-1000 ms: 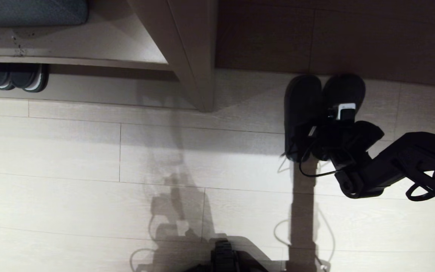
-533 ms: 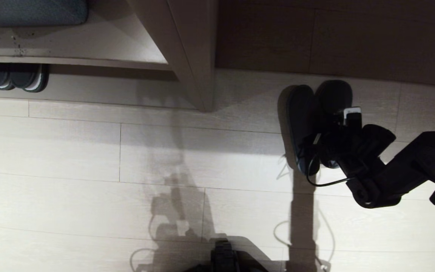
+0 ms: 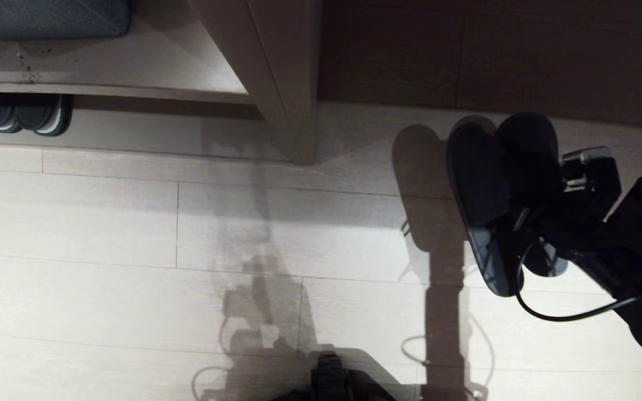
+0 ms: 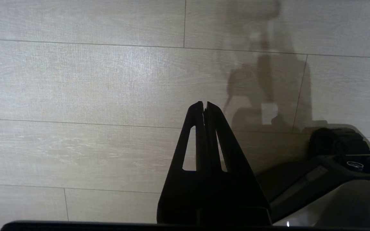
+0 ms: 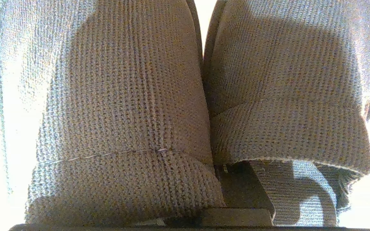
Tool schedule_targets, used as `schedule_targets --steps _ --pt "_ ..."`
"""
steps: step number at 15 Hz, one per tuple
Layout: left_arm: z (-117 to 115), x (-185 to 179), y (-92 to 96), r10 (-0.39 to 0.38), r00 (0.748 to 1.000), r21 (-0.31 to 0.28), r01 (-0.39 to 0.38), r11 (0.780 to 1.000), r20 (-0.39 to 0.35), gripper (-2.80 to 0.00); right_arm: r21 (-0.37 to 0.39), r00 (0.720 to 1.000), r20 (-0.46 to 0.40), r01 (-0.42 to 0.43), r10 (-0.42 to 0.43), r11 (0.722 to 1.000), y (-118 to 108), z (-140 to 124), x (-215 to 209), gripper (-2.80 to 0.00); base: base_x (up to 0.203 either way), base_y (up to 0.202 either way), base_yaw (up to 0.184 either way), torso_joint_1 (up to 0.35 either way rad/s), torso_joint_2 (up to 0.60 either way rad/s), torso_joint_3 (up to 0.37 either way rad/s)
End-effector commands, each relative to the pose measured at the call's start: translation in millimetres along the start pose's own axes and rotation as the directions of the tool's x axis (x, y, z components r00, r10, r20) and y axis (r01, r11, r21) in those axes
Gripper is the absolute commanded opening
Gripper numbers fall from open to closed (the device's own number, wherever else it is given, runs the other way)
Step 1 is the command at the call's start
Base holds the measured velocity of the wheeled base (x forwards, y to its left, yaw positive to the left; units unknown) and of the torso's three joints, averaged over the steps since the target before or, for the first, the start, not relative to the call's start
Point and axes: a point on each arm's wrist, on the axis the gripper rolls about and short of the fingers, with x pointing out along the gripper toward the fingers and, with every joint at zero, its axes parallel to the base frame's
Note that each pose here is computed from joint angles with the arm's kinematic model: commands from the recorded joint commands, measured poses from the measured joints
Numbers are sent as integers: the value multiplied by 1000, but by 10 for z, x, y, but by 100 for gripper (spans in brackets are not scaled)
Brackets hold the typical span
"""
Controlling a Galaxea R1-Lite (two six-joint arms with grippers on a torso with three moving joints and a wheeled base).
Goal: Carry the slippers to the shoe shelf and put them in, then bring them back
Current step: Place the slippers into the shoe cabinet
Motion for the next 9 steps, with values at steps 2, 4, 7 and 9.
schedule_targets --steps 2,4,7,9 --pt "0 1 0 0 1000 0 0 1000 -1 -280 1 996 83 -12 12 1000 30 379 -566 -280 0 0 0 0 0 0" --pt "0 1 0 0 1000 -2 0 1000 -1 -280 6 998 53 -26 26 1000 51 460 -889 -280 0 0 0 0 0 0" --pt "0 1 0 1 1000 -2 -1 1000 -1 -280 13 999 -4 -42 42 999 77 498 -1264 -280 0 0 0 0 0 0" --pt "0 1 0 0 1000 -2 0 1000 -1 -280 15 999 -15 -42 43 999 87 508 -1443 -280 0 0 0 0 0 0"
